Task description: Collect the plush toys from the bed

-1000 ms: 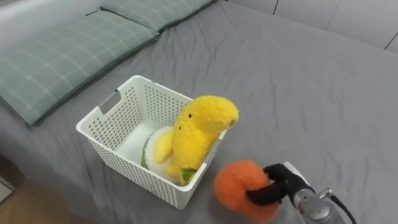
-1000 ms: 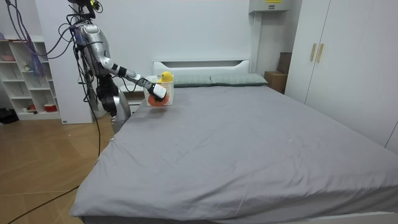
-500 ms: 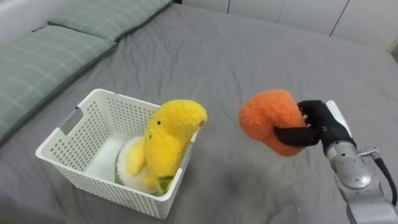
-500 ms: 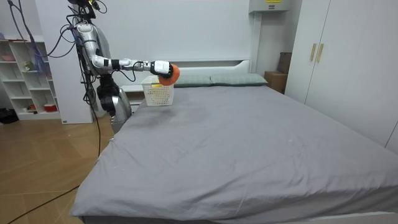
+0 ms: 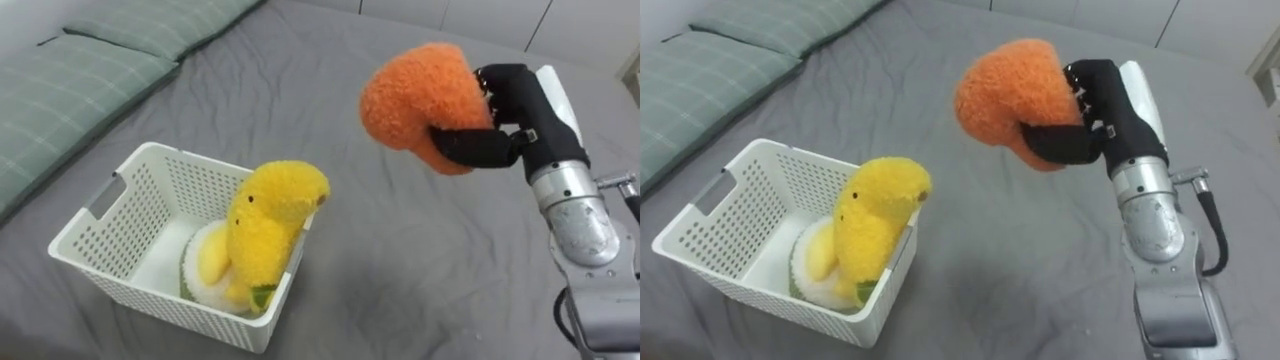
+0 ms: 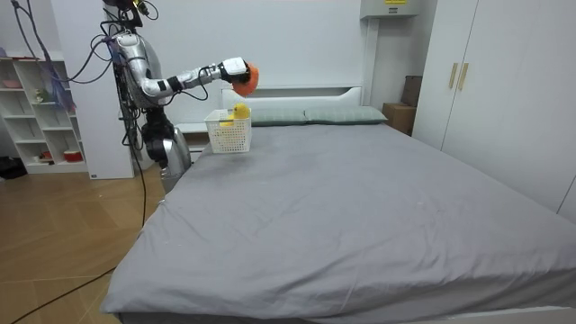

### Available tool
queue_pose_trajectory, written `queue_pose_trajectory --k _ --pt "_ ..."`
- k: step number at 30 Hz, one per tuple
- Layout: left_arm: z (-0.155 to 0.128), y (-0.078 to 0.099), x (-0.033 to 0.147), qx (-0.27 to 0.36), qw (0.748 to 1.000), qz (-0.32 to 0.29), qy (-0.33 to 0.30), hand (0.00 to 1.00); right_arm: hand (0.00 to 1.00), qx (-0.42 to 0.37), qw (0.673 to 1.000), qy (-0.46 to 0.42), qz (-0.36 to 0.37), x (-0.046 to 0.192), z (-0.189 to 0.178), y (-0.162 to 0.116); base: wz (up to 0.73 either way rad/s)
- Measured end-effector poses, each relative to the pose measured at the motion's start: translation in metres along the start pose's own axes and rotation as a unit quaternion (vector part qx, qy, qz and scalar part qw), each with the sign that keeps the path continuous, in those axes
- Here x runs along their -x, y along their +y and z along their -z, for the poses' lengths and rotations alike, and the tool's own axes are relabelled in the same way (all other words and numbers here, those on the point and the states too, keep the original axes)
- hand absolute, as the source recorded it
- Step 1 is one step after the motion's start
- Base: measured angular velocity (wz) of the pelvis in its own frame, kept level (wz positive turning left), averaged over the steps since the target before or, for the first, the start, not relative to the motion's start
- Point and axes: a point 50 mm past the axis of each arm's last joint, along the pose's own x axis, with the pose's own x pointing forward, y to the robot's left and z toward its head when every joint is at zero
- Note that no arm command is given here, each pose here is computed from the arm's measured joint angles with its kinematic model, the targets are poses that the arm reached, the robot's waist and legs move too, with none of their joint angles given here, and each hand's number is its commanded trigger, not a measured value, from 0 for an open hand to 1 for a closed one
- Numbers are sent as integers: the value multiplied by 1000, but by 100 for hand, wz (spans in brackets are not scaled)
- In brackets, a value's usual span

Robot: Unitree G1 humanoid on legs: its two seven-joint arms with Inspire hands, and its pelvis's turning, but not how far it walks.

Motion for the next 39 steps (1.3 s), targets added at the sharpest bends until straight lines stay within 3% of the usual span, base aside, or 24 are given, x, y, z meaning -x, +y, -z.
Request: queue_pose_trajectory --k 14,22,23,27,28,29,39 --pt "-20 -5 -2 -36 999 11 -19 0 100 24 992 -81 -98 -20 -48 33 18" --pt "-24 -10 -3 -35 999 17 -20 0 100 54 984 -30 -167 -19 -33 62 25" --pt "-24 -11 -3 -36 999 18 -17 0 84 56 983 -25 -173 -19 -32 64 20" --pt "-25 -13 -3 -32 999 19 -19 0 42 61 982 -11 -180 -19 -31 67 17" --pt "-25 -13 -3 -29 999 19 -18 0 5 60 982 -6 -182 -19 -30 68 22" --pt "-24 -14 -3 -28 999 19 -16 0 0 60 981 1 -184 -19 -27 69 22" --pt "-18 -14 -3 -18 1000 19 1 0 0 68 976 41 -203 -18 -12 74 12"
